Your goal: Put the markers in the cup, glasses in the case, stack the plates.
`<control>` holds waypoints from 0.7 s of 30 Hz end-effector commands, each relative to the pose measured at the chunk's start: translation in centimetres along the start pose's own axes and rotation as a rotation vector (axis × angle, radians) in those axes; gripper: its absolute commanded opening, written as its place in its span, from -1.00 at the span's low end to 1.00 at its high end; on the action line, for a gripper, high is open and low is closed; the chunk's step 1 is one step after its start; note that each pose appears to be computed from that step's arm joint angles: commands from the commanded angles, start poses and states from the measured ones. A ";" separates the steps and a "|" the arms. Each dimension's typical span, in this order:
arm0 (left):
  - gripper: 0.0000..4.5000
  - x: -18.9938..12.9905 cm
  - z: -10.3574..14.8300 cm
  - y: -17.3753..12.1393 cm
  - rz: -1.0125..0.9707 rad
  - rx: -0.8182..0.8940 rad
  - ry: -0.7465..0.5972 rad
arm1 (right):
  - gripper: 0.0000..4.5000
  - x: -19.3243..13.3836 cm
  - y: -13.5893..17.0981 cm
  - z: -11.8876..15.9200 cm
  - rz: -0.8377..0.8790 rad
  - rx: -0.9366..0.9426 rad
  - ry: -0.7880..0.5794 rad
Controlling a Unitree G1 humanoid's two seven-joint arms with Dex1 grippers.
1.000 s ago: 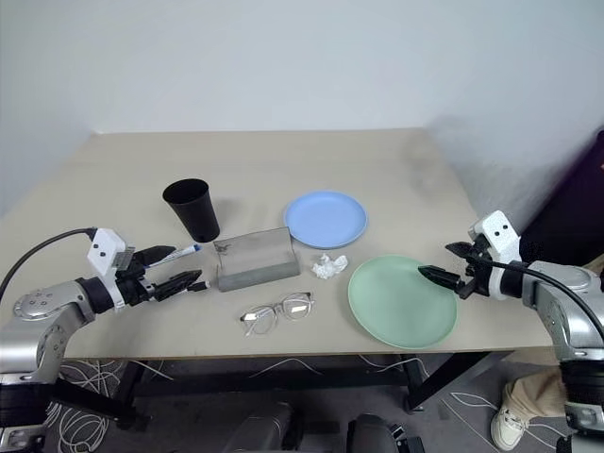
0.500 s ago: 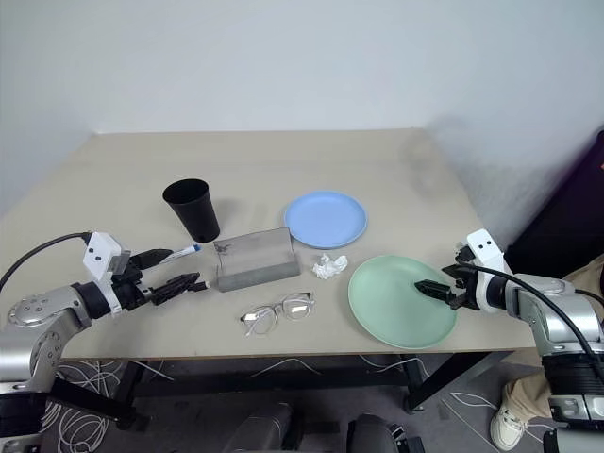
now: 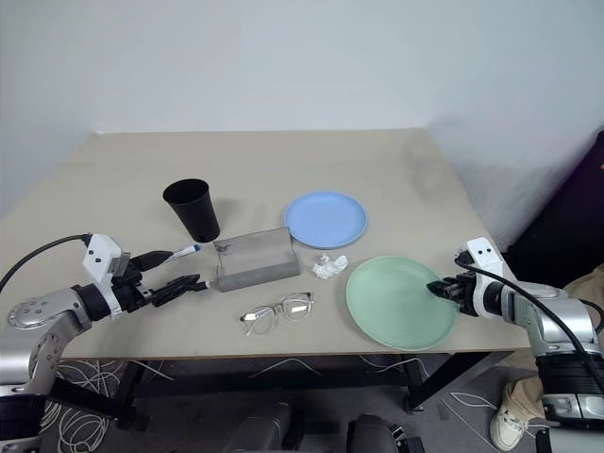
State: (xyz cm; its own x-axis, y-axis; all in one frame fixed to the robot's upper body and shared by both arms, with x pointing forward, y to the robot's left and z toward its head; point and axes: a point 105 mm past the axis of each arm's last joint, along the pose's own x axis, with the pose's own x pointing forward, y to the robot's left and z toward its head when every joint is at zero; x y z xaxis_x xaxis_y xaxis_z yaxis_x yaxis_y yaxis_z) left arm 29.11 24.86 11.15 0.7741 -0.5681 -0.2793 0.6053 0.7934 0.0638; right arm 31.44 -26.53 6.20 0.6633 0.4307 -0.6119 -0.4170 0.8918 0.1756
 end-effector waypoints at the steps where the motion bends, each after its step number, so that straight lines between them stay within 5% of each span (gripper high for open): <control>1: 1.00 -0.3 1.5 0.2 0.011 0.034 -0.045 | -1.00 -1.6 1.4 5.3 0.146 0.166 -0.227; 9: 1.00 -0.3 1.4 0.2 0.015 0.031 -0.044 | -1.00 -3.0 3.5 11.2 0.263 0.236 -0.400; 21: 1.00 0.3 1.7 0.2 0.009 0.030 -0.055 | -1.00 5.2 4.1 17.8 -0.024 0.312 -0.396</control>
State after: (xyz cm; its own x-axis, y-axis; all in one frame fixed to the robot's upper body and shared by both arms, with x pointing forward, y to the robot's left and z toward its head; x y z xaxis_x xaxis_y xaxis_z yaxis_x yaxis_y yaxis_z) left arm 29.40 24.76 11.25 0.7809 -0.5641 -0.2683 0.5981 0.7990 0.0611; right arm 42.98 -17.89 16.12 0.8394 0.4400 -0.3190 -0.2670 0.8451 0.4631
